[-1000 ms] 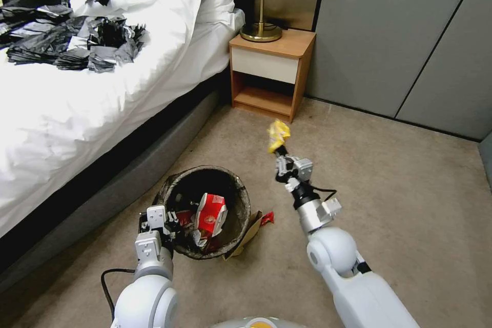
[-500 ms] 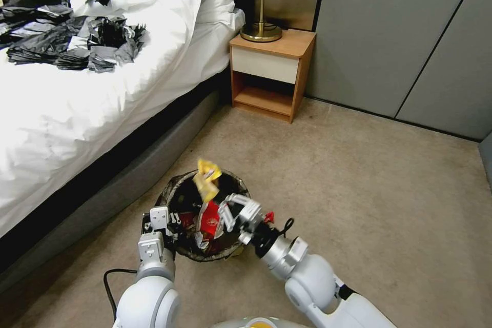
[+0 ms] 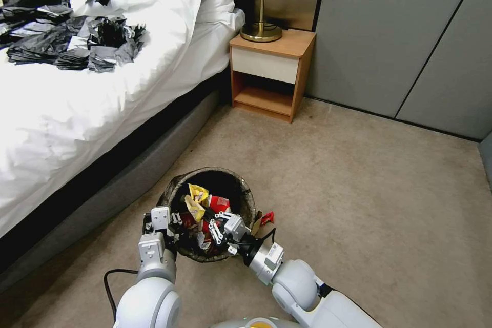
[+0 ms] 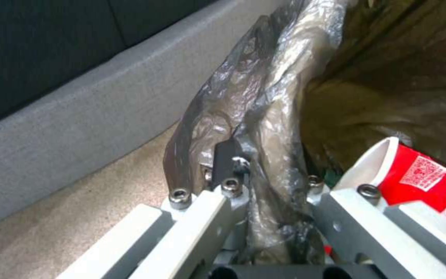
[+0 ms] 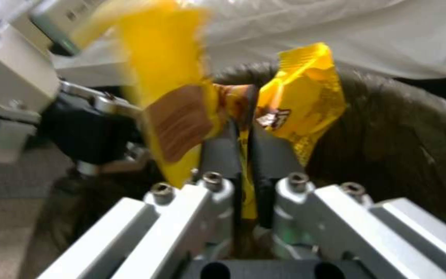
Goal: Pick up the trash bin, then pick up the garbage from the floor and place it into the trash bin.
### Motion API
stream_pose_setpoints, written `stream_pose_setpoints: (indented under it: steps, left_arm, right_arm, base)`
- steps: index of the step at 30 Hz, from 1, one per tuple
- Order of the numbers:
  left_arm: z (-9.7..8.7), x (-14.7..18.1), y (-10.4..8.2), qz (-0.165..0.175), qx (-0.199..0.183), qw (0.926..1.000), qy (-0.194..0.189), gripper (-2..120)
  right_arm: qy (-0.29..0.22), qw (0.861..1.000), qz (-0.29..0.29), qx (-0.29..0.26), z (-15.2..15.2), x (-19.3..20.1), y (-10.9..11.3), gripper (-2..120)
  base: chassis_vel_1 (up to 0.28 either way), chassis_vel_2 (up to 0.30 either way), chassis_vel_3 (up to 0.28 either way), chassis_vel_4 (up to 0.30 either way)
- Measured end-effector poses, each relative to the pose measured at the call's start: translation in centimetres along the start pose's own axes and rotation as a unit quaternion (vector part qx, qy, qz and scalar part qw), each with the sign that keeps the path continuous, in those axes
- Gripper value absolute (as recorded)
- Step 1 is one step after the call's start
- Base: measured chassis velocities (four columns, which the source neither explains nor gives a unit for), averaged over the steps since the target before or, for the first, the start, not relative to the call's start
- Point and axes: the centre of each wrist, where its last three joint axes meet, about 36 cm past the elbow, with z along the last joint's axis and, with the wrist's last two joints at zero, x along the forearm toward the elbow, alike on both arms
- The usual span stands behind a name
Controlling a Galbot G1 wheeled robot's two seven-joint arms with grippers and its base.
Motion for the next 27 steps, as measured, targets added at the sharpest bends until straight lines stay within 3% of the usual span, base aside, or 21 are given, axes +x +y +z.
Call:
stream_pose_setpoints:
  steps: [11, 14, 17, 19, 27]
  left_arm:
    - [-0.2, 0.2, 0.1, 0.0, 0.001, 1.0, -0.002, 1]
    - [-0.2, 0.3, 0.1, 0.0, 0.002, 1.0, -0.002, 1]
    - [-0.2, 0.3, 0.1, 0.0, 0.002, 1.0, -0.002, 1]
    - [-0.2, 0.4, 0.1, 0.0, 0.002, 1.0, -0.003, 1]
    - [-0.3, 0.5, 0.1, -0.001, 0.002, 1.0, -0.004, 1]
  right_arm:
    - [0.006, 1.0, 0.006, 0.002, 0.4, 0.5, -0.1, 43]
    - [0.006, 1.0, 0.007, 0.003, 0.3, 0.6, 0.0, 58]
    - [0.006, 1.0, 0.007, 0.003, 0.2, 0.7, 0.0, 65]
    - [0.004, 1.0, 0.007, 0.004, 0.1, 0.8, 0.1, 76]
    - [0.006, 1.0, 0.006, 0.006, 0.0, 1.2, 0.3, 98]
  base:
    - [0.0, 0.0, 0.0, 0.0]
    - [0.0, 0.0, 0.0, 0.0]
    - [0.0, 0.0, 0.0, 0.0]
    - [0.0, 0.0, 0.0, 0.0]
    - [0.0, 0.0, 0.0, 0.0]
